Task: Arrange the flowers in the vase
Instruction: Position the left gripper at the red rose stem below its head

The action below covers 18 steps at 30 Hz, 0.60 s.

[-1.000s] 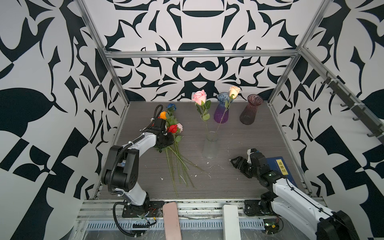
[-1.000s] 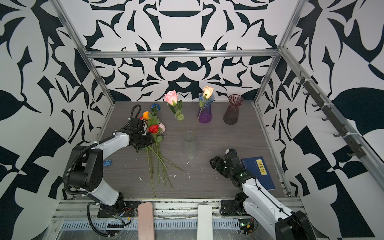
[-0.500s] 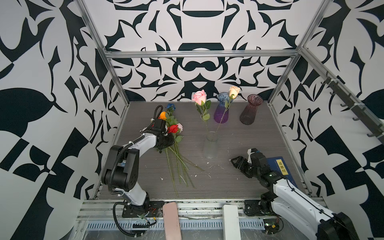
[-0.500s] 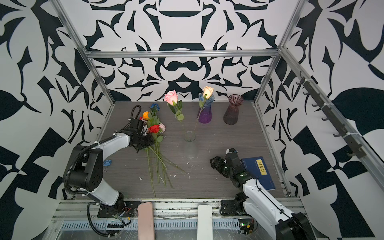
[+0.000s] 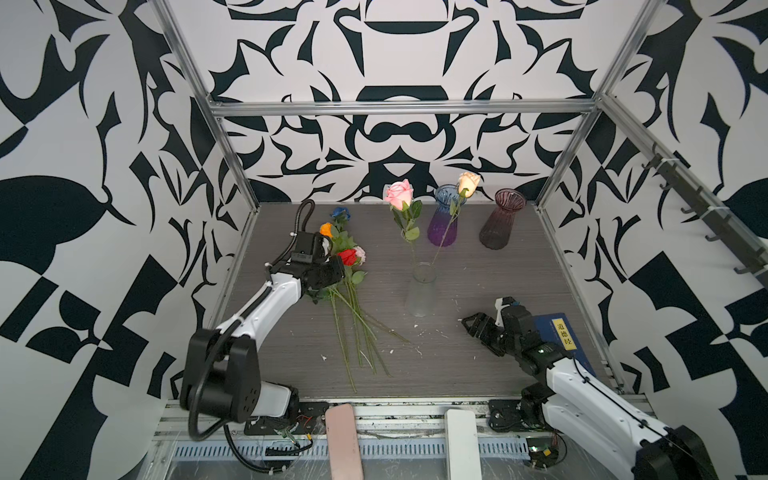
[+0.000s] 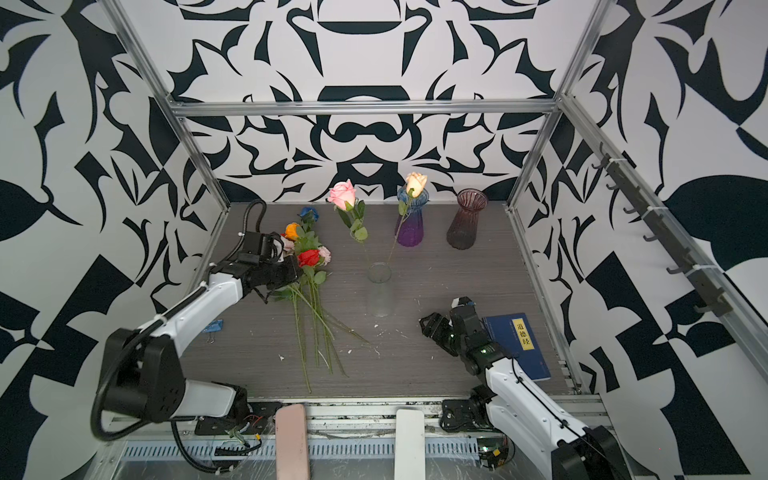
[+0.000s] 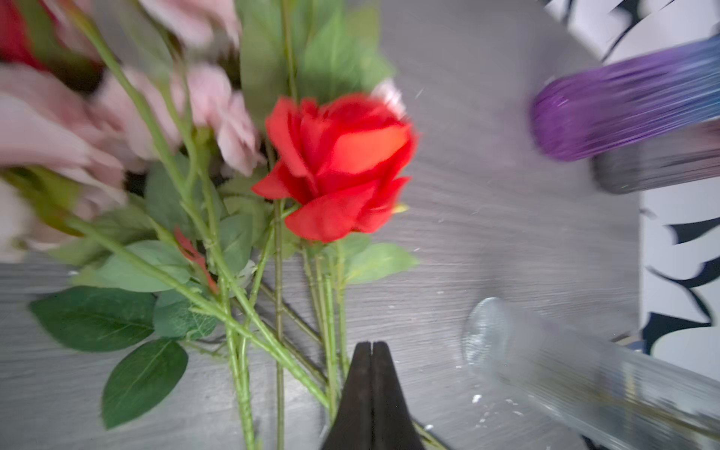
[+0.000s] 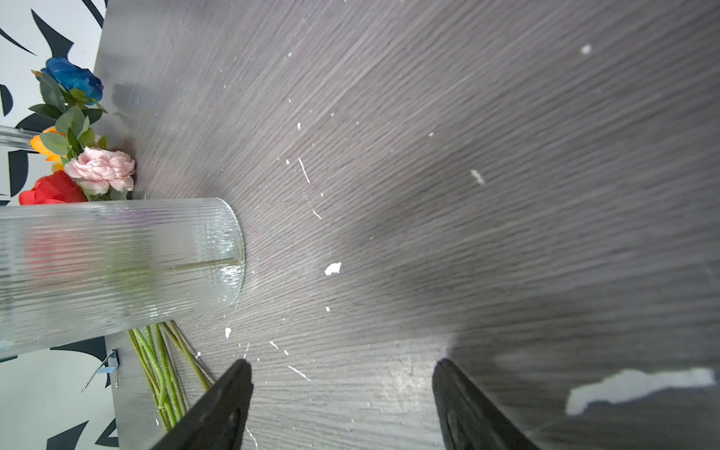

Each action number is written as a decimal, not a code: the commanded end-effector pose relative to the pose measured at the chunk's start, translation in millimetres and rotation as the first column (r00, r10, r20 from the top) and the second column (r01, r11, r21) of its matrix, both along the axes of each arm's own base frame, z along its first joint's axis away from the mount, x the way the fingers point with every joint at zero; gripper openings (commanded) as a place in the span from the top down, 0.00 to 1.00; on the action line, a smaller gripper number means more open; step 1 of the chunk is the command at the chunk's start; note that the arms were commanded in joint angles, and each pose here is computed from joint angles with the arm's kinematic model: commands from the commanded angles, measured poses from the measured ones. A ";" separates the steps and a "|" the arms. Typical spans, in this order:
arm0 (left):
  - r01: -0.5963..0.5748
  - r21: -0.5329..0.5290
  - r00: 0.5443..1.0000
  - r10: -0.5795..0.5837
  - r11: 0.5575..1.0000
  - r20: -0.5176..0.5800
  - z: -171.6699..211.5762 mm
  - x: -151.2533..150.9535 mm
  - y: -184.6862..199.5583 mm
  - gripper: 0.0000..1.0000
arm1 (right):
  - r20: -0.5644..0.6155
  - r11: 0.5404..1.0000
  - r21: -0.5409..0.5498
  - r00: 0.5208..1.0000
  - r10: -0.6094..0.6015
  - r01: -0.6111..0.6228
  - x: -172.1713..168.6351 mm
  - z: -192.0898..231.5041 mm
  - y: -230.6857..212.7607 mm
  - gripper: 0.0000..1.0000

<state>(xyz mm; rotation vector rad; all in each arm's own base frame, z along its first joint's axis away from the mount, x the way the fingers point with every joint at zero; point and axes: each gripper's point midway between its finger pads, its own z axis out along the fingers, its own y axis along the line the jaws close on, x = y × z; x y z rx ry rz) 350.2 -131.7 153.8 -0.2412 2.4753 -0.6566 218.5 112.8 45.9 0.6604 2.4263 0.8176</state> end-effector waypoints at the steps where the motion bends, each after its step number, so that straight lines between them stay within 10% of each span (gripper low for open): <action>1: -0.054 -0.050 0.987 0.060 0.997 0.147 61.6 -8.1 8.8 1.00 | 0.006 1.000 0.000 1.000 -0.012 0.012 0.7 1.1 -2.4 0.23; 9: 0.011 -0.130 0.933 0.037 0.991 0.358 143.7 -30.5 5.9 1.00 | 0.010 1.000 0.006 1.000 -0.015 0.015 -0.1 1.5 -2.6 0.23; 18: 0.072 -0.083 0.996 -0.076 0.994 -0.055 8.9 -24.8 -13.6 0.77 | 0.015 1.000 0.010 1.000 -0.018 0.018 -1.6 2.1 -3.7 0.23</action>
